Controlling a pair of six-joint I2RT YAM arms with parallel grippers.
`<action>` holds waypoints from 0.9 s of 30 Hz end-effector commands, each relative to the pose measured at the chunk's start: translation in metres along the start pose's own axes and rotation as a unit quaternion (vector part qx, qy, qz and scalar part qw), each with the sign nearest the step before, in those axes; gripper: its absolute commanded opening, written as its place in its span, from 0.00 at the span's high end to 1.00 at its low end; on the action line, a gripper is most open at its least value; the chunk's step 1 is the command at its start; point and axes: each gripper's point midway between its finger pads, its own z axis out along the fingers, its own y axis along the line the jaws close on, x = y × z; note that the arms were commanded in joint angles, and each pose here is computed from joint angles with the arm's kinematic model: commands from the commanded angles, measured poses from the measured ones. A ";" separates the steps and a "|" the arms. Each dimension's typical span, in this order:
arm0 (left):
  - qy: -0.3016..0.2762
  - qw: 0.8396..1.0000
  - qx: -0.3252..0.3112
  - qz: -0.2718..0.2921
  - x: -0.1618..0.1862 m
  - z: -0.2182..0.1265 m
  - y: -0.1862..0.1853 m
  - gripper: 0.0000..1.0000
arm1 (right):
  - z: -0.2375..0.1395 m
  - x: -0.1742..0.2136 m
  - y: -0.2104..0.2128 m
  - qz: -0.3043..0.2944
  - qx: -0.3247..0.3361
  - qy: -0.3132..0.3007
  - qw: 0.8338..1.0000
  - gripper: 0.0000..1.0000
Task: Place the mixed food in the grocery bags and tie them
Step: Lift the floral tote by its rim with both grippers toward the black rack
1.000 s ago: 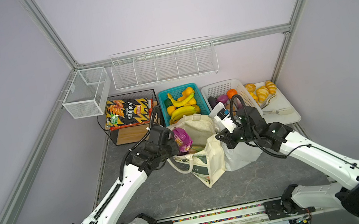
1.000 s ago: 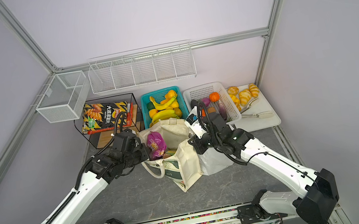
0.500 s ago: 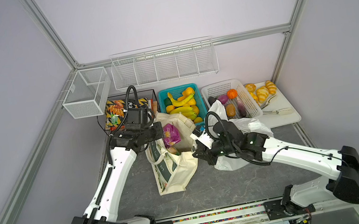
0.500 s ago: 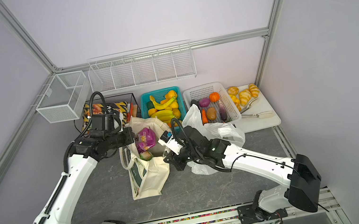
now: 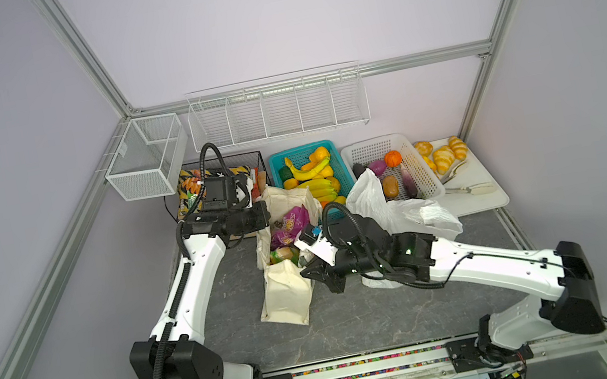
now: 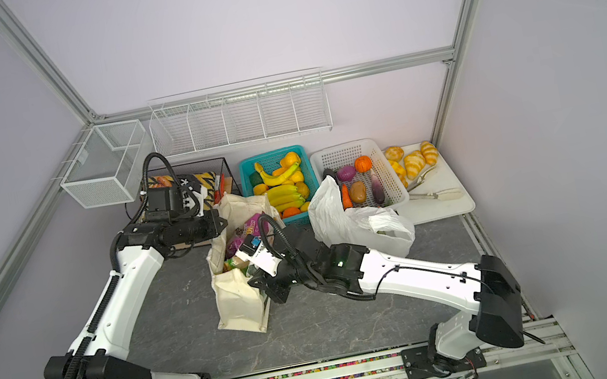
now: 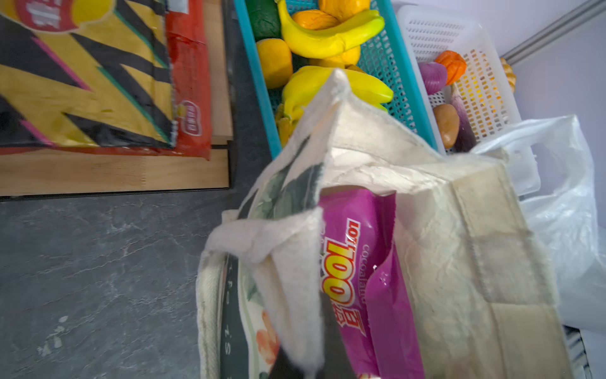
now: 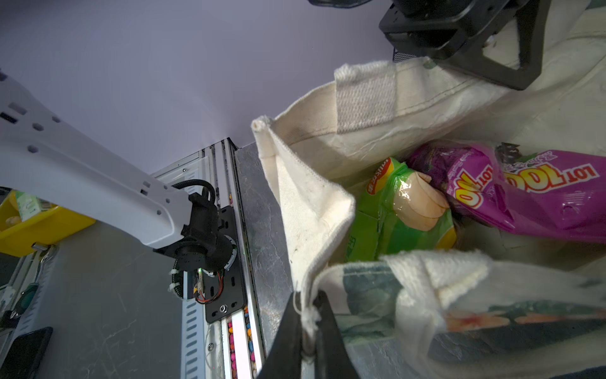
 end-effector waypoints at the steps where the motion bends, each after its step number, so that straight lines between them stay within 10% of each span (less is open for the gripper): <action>1: -0.094 0.995 -0.028 0.030 -0.053 -0.001 0.010 1.00 | 0.017 -0.002 -0.029 -0.009 0.047 0.008 0.999 0.91; 10: -0.142 0.986 -0.068 0.058 -0.086 0.019 0.027 0.99 | 0.048 -0.018 -0.029 -0.005 0.012 -0.007 1.000 0.78; 27: -0.156 0.971 -0.172 0.053 -0.062 -0.040 0.054 0.33 | -0.012 -0.030 -0.012 -0.013 -0.028 0.002 1.000 0.07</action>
